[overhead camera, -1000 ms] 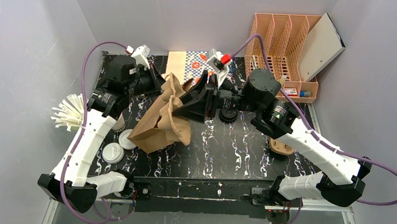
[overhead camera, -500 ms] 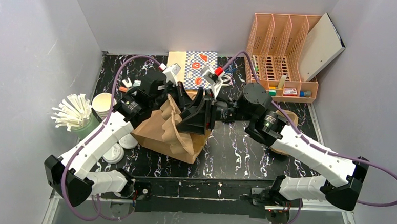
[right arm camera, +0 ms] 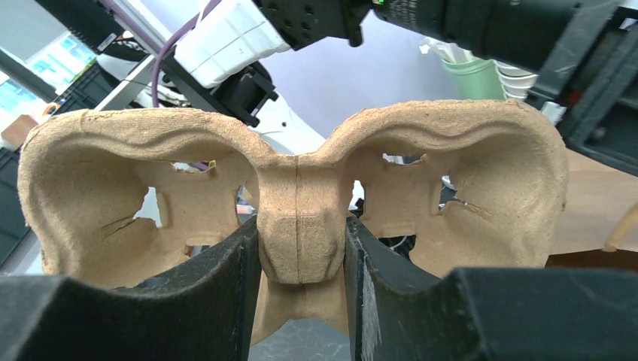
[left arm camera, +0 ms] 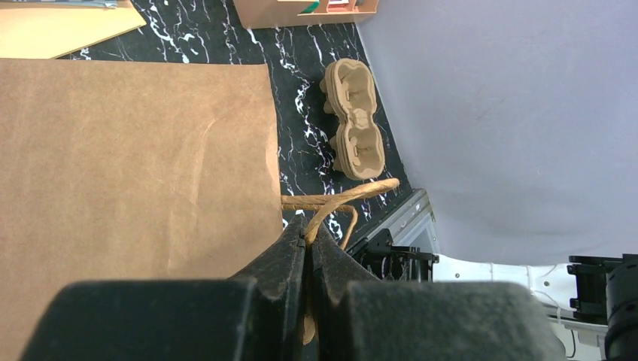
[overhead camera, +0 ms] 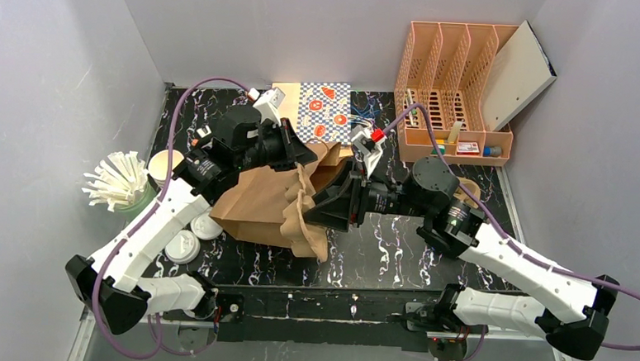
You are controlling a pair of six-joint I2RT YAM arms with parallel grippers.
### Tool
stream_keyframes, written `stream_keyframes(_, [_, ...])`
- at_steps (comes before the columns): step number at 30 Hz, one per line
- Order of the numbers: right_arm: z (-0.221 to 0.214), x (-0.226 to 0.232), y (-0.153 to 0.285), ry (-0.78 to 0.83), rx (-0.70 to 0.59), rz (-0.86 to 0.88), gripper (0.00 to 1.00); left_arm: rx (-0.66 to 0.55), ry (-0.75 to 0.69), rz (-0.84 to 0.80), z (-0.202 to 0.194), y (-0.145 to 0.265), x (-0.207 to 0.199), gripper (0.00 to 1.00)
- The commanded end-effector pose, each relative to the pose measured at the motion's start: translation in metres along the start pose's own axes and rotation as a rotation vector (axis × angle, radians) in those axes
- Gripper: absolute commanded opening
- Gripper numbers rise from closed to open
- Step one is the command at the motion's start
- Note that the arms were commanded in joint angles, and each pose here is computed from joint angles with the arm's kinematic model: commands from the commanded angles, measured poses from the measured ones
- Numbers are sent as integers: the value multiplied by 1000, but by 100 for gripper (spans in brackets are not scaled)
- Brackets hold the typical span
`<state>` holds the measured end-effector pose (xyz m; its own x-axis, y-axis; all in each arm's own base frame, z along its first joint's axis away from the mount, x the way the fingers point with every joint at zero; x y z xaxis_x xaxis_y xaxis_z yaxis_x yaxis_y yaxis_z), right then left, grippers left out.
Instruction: Pack the takeout coffee
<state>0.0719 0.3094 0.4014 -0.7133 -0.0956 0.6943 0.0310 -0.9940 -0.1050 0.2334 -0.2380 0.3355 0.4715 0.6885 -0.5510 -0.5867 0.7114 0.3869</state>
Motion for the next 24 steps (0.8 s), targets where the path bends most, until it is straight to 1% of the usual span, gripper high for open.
stream_keyframes(1, [6, -6, 0, 40, -37, -48, 31, -34, -14, -38, 11, 19, -14, 0])
stream_keyframes(9, [-4, -28, -4, 11, -22, -90, 30, -50, -18, -38, 14, 27, -18, 0])
stream_keyframes(15, [-16, -42, -10, -50, 17, -72, 30, -59, -23, -48, 19, 32, -22, 0])
stream_keyframes(21, [-23, -52, 0, -73, -2, -116, 29, -79, -45, 1, 22, 38, -17, 0])
stream_keyframes(24, [-29, -63, 6, -84, -19, -164, 29, -83, -53, 12, 24, 40, -17, 0])
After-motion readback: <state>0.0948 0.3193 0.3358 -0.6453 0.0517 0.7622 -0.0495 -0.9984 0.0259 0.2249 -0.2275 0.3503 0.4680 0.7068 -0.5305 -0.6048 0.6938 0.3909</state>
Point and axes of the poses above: each gripper's point midway between its finger pads, its own y axis back along the fingers, its own x axis along the line the jaws close on, z = x × y, the point moved 4 cm from there along y, back along the fingers, and after that the axes turned 10 degrees about -y, right-handed, at the moved point
